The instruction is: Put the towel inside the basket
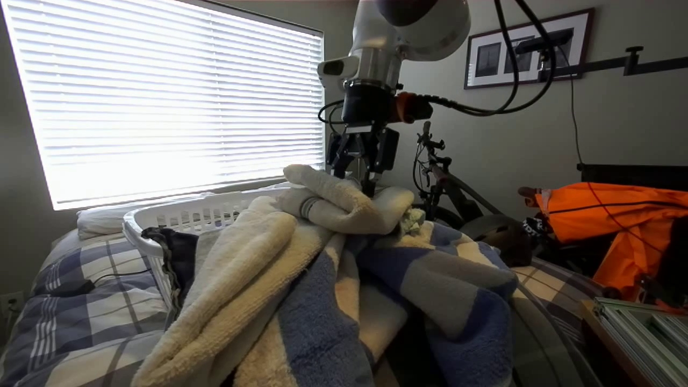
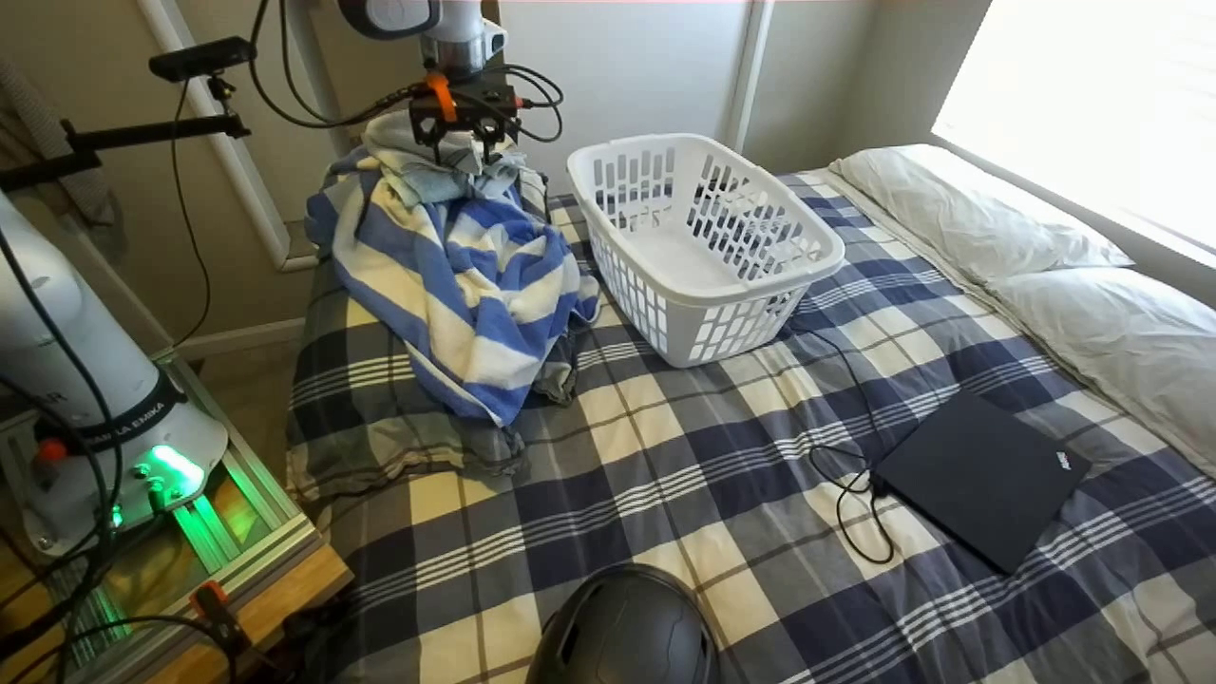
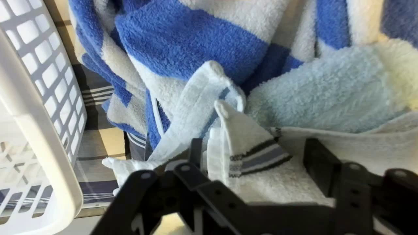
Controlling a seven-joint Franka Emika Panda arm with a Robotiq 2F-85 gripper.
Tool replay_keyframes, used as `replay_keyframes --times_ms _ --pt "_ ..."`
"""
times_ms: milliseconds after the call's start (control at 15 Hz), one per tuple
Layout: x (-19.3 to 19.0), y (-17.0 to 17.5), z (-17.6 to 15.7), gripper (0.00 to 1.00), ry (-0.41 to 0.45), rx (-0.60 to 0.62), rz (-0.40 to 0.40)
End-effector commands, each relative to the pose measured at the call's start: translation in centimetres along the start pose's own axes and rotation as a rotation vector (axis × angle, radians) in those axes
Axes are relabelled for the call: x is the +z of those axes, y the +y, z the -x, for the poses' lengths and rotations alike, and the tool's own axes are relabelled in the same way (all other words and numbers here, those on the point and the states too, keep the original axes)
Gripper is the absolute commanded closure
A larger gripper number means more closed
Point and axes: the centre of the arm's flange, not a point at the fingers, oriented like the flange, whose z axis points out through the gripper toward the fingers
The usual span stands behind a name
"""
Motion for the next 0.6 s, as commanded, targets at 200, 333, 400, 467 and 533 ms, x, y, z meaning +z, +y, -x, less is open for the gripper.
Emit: replay_keyframes --times_ms 200,333,400,467,533 --pt "-1.9 0.0 -2.9 0.7 0.012 0.198 0.036" --pt "-2.4 -0.4 -3.4 0.84 -0.004 0.271 0.051" --pt "-2.6 -0.6 -3.7 0.91 -0.009 0.311 0.044" --pt "-2.7 -0.6 -3.8 0.94 -0.012 0.342 0.049" --pt "-2.8 -0.6 -3.9 0.96 -0.005 0.374 0.049"
